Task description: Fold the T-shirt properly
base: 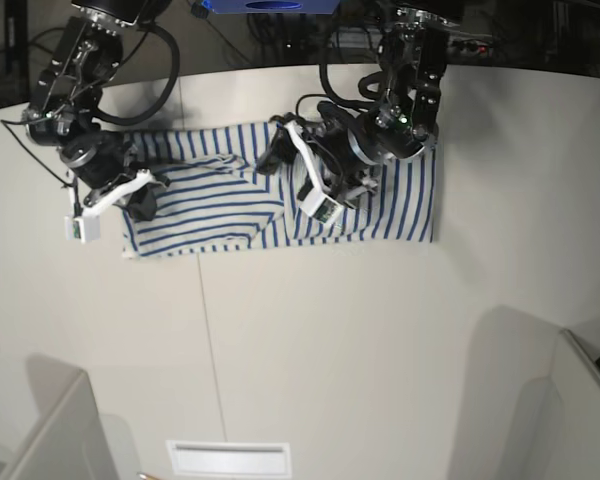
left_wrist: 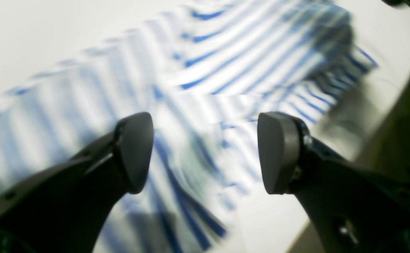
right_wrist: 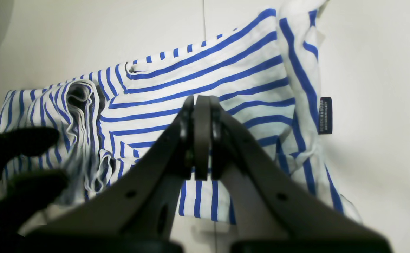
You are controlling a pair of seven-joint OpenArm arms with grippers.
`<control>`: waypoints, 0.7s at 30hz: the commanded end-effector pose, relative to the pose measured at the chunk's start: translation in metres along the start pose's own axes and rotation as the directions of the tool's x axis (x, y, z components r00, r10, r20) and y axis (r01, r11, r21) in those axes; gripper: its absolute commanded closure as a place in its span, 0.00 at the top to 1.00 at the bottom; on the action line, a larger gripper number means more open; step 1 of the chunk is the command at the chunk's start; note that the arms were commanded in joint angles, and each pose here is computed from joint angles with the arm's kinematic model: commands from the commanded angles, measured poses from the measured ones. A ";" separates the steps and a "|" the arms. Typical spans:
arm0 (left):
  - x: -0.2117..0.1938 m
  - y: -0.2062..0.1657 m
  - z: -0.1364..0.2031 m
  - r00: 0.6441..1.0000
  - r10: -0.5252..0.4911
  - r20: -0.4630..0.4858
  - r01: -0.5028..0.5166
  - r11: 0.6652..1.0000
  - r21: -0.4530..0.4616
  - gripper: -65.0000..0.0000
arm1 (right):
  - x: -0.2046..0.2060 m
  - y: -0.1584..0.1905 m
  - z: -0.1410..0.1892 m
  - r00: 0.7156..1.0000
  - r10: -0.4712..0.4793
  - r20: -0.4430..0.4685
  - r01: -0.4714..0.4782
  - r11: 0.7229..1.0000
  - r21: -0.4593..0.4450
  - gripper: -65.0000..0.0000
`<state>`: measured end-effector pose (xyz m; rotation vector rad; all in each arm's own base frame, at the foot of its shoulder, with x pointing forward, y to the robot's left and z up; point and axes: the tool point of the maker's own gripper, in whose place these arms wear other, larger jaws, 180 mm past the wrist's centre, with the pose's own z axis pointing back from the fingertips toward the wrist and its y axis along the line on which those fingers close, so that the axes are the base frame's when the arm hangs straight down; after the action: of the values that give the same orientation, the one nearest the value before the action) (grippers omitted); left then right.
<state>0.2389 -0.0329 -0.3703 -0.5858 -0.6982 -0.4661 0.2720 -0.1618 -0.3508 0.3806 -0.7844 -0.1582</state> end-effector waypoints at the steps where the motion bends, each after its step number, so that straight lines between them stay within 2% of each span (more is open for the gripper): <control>1: 0.016 -0.012 0.000 0.999 -0.017 0.051 0.019 0.999 -0.031 0.69 | 0.014 0.004 0.002 0.999 0.010 0.049 -0.011 1.000 0.016 0.00; 5: 0.018 -0.016 0.000 0.998 -0.025 0.056 0.027 0.999 -0.039 0.69 | 0.025 -0.012 0.009 0.996 -0.018 0.086 0.020 1.000 -0.023 0.00; 7: 0.027 0.001 0.011 0.996 -0.021 0.088 0.020 1.000 0.011 0.67 | 0.034 -0.023 0.014 0.992 -0.035 0.117 0.041 0.998 -0.051 0.00; 9: 0.035 0.028 0.031 0.991 -0.001 0.133 -0.012 0.995 0.094 0.53 | 0.039 -0.031 0.018 0.991 -0.047 0.129 0.056 0.996 -0.069 0.00; 11: 0.038 0.064 0.056 0.985 0.021 0.172 -0.055 0.978 0.200 0.26 | 0.043 -0.038 0.020 0.993 -0.056 0.107 0.065 0.994 -0.084 0.00; 12: 0.033 0.084 0.069 0.985 0.033 0.172 -0.077 0.964 0.256 0.10 | 0.041 -0.042 0.018 0.994 -0.076 0.080 0.083 0.993 -0.086 0.12; 13: 0.029 0.103 0.082 0.984 0.041 0.175 -0.094 0.947 0.307 0.00 | 0.040 -0.046 0.014 0.994 -0.102 0.049 0.106 0.991 -0.084 0.32; 14: 0.024 0.120 0.095 0.982 0.054 0.180 -0.116 0.928 0.353 0.00 | 0.038 -0.050 0.009 0.991 -0.135 0.016 0.136 0.988 -0.080 0.51; 15: 0.020 0.132 0.106 0.981 0.063 0.184 -0.132 0.911 0.390 0.00 | 0.035 -0.055 0.005 0.987 -0.159 -0.010 0.158 0.985 -0.074 0.65; 16: 0.017 0.145 0.117 0.979 0.070 0.192 -0.148 0.893 0.426 0.00 | 0.032 -0.060 0.002 0.986 -0.163 -0.036 0.160 0.985 -0.066 0.75; 18: 0.002 0.170 0.145 0.977 0.093 0.192 -0.180 0.845 0.504 0.00 | 0.028 -0.074 0.000 0.988 -0.134 -0.077 0.131 0.991 -0.038 0.83; 19: -0.006 0.180 0.159 0.976 0.102 0.190 -0.191 0.820 0.540 0.00 | 0.025 -0.081 -0.001 0.989 -0.112 -0.098 0.109 0.994 -0.029 0.82; 21: -0.021 0.195 0.182 0.977 0.116 0.176 -0.200 0.778 0.595 0.00 | 0.020 -0.094 -0.002 0.981 -0.144 -0.130 0.140 0.989 -0.035 0.82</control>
<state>0.2486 0.2329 -0.3481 -0.0535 -0.8284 -0.0125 0.2730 -0.2493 -0.3919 0.4182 -0.5539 -0.2883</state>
